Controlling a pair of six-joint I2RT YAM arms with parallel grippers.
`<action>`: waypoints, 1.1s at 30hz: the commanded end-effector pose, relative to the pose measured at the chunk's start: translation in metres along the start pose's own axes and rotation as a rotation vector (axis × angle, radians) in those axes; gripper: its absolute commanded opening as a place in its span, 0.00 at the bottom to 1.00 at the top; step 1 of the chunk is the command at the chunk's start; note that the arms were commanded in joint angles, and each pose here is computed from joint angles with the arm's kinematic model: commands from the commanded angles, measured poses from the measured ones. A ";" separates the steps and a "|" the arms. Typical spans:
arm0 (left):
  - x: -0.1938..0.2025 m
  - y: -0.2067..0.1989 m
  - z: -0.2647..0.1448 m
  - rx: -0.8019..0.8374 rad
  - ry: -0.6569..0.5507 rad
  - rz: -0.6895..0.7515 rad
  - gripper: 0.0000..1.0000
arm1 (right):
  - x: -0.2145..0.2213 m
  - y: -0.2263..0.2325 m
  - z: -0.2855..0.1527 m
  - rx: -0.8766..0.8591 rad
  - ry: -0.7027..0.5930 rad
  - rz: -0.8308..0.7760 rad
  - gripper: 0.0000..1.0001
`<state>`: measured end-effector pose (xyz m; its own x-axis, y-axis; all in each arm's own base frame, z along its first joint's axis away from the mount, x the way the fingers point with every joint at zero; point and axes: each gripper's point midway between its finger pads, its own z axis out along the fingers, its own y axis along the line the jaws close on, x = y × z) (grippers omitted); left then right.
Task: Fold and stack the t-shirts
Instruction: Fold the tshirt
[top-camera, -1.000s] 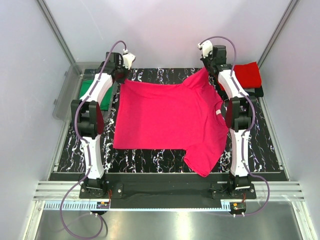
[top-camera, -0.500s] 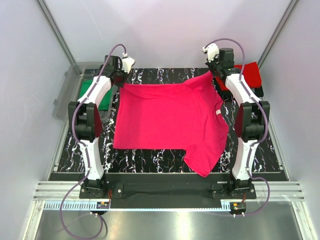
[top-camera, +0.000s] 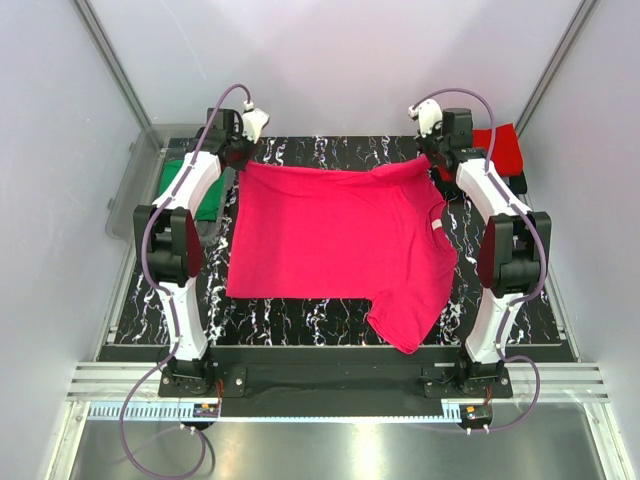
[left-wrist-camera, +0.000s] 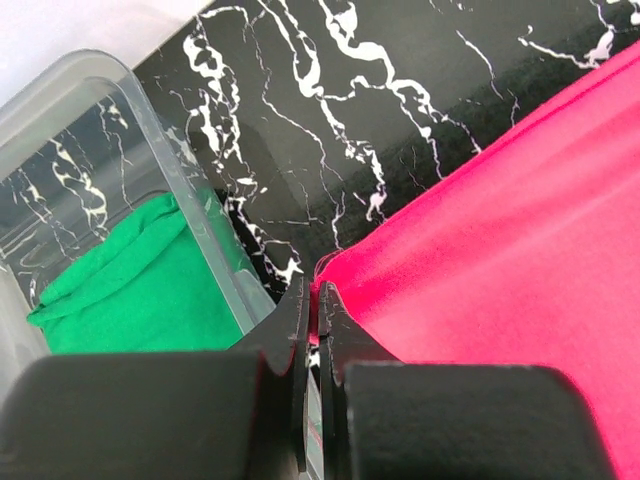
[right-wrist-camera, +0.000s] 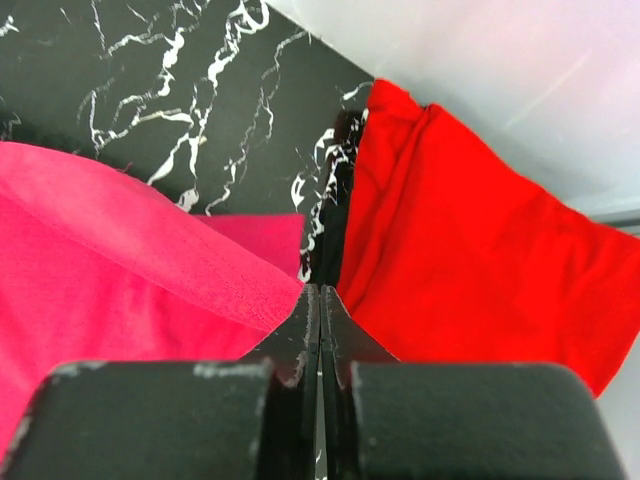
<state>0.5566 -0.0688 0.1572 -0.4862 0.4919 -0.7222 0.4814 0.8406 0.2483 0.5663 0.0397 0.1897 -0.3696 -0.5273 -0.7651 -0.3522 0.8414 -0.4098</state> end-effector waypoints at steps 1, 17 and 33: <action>-0.035 0.019 -0.012 -0.056 -0.107 0.033 0.00 | -0.029 -0.037 -0.025 0.105 -0.080 -0.003 0.00; -0.015 0.005 -0.025 -0.009 -0.086 0.059 0.00 | -0.011 -0.027 -0.063 0.084 -0.066 0.008 0.00; 0.015 -0.011 -0.032 0.011 -0.047 0.029 0.00 | 0.047 0.025 -0.076 -0.052 0.044 0.068 0.00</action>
<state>0.5162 -0.0634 0.1284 -0.5150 0.5203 -0.6812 0.5264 0.8192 0.2277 0.4843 0.0199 0.1658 -0.4590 -0.4990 -0.7350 -0.3627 0.8605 -0.3577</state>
